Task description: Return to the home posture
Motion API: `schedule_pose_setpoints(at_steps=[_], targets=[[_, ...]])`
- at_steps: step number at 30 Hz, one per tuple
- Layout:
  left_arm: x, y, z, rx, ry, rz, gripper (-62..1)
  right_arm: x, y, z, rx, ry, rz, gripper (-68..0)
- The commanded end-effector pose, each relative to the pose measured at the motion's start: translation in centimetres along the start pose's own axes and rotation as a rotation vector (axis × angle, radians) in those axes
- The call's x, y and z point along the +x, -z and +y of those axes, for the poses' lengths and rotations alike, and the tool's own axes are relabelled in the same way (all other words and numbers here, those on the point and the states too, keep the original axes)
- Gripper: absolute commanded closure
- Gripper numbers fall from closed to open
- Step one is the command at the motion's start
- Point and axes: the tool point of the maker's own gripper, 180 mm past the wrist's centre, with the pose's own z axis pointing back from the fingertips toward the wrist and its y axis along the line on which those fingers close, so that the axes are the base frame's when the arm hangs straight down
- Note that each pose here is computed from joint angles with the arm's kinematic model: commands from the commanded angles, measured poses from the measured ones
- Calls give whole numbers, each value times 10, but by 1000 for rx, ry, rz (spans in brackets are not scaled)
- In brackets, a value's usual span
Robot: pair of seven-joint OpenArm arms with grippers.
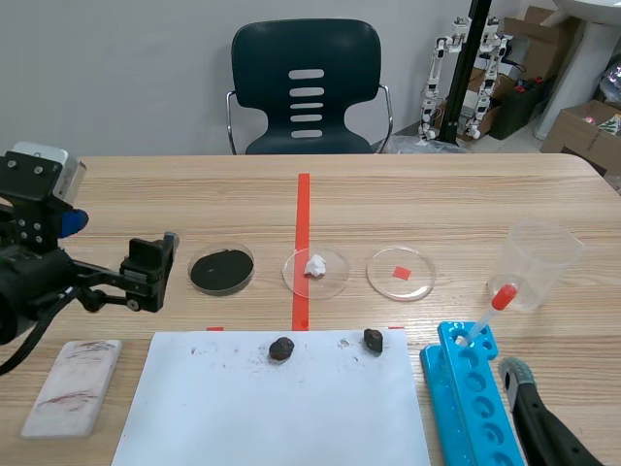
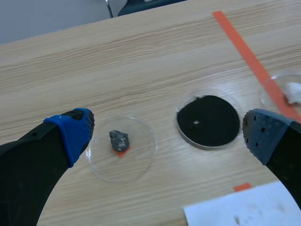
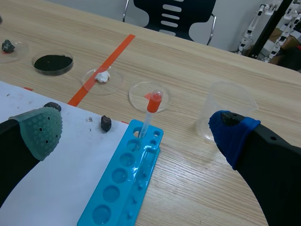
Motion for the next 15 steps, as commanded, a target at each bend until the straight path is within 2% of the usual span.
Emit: schedule_pose_setpoints(at_steps=[1, 6, 10, 15], targets=[[6, -9, -6, -12, 8, -27, -623, 9, 3, -3, -10, -2, -36, -679], [18, -45, -34, -67, 62, -57, -623, 9, 3, -3, -10, -2, -36, -679], [23, -71, -52, -104, 74, -85, -623, 9, 3, -3, -10, -2, -36, -679], [16, -98, -76, -177, 112, -70, -623, 9, 3, -3, -10, -2, -36, -679]])
